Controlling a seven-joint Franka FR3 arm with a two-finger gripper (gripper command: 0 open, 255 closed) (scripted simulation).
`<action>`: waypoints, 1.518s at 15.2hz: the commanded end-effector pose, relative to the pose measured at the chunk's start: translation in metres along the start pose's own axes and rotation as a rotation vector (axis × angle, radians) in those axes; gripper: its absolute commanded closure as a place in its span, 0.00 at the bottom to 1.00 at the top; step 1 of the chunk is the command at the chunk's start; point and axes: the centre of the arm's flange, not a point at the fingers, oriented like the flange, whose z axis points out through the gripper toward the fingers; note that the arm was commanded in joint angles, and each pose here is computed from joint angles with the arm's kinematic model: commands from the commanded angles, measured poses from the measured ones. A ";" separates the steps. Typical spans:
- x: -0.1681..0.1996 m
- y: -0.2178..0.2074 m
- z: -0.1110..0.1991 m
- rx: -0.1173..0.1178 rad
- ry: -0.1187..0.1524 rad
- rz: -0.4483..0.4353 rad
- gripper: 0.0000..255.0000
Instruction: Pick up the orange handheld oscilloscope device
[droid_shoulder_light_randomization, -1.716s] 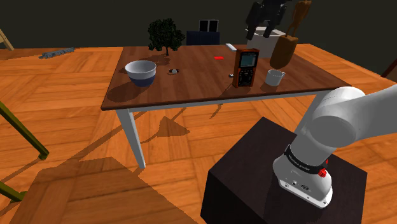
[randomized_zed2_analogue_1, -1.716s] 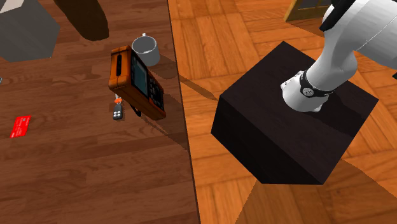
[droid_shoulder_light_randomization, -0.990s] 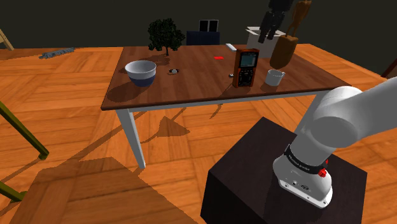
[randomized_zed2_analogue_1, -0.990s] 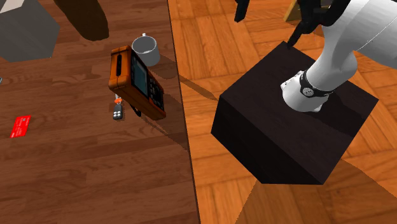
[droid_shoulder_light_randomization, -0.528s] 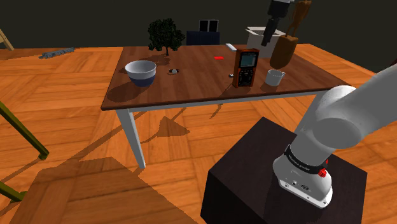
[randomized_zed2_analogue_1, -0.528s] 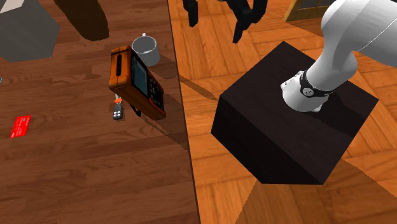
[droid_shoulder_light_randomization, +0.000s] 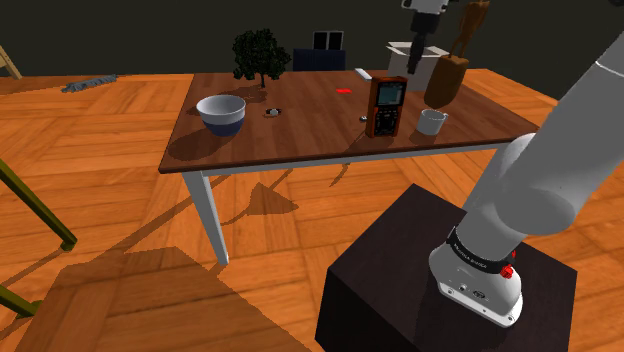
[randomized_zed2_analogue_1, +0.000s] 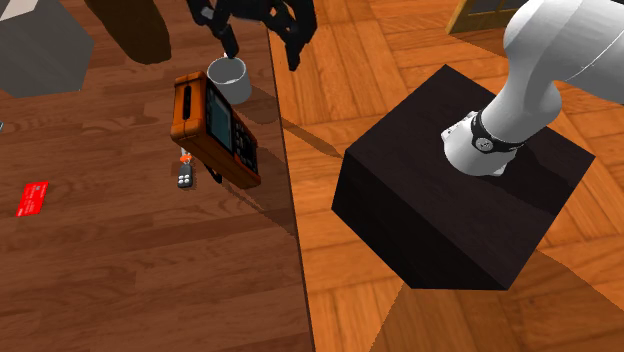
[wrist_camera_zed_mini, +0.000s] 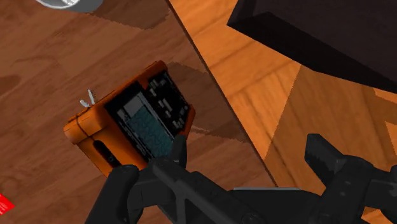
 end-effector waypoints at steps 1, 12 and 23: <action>0.005 0.025 0.008 0.006 -0.014 -0.066 0.00; 0.054 0.137 0.051 0.035 -0.072 -0.327 0.00; 0.054 0.140 0.085 0.035 -0.072 -0.327 1.00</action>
